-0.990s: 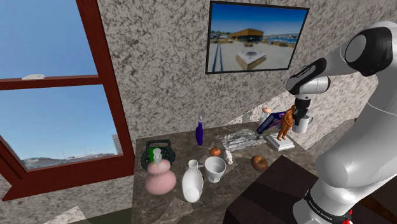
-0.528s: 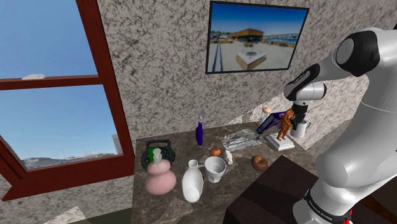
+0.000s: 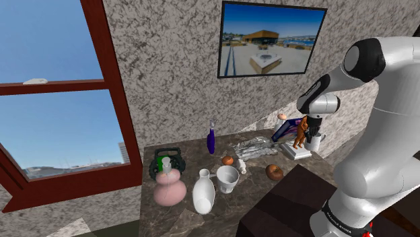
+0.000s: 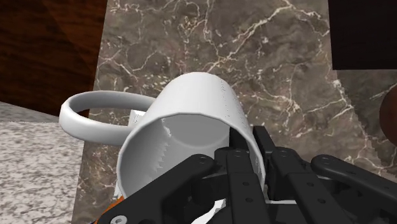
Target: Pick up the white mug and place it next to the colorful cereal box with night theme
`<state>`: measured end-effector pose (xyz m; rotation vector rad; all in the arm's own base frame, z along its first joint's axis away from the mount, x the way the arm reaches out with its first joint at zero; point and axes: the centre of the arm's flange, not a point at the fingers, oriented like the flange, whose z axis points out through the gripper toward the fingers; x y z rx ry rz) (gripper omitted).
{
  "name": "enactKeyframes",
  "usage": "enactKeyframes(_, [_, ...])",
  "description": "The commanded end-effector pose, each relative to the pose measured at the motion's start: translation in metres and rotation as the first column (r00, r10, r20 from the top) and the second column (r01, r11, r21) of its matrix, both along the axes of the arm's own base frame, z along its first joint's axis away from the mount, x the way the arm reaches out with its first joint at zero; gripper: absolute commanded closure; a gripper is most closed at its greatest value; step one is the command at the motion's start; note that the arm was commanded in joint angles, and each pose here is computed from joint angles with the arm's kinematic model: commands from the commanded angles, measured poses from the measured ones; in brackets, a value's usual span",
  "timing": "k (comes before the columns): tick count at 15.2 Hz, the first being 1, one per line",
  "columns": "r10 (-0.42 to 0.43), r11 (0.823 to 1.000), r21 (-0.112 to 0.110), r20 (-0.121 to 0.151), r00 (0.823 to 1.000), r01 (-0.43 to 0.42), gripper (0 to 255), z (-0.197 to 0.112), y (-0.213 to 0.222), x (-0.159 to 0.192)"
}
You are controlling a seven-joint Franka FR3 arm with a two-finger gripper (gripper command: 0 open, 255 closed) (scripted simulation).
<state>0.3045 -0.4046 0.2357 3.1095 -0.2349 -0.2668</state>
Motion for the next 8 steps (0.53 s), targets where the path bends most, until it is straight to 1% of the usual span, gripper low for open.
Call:
enactKeyframes(1, [0.000, 1.000, 0.000, 0.000, 1.000, 0.000, 255, -0.010, 0.000, -0.001])
enactKeyframes(8, [0.000, 1.000, 0.000, 0.000, 1.000, 0.000, 255, -0.047, 0.000, -0.001])
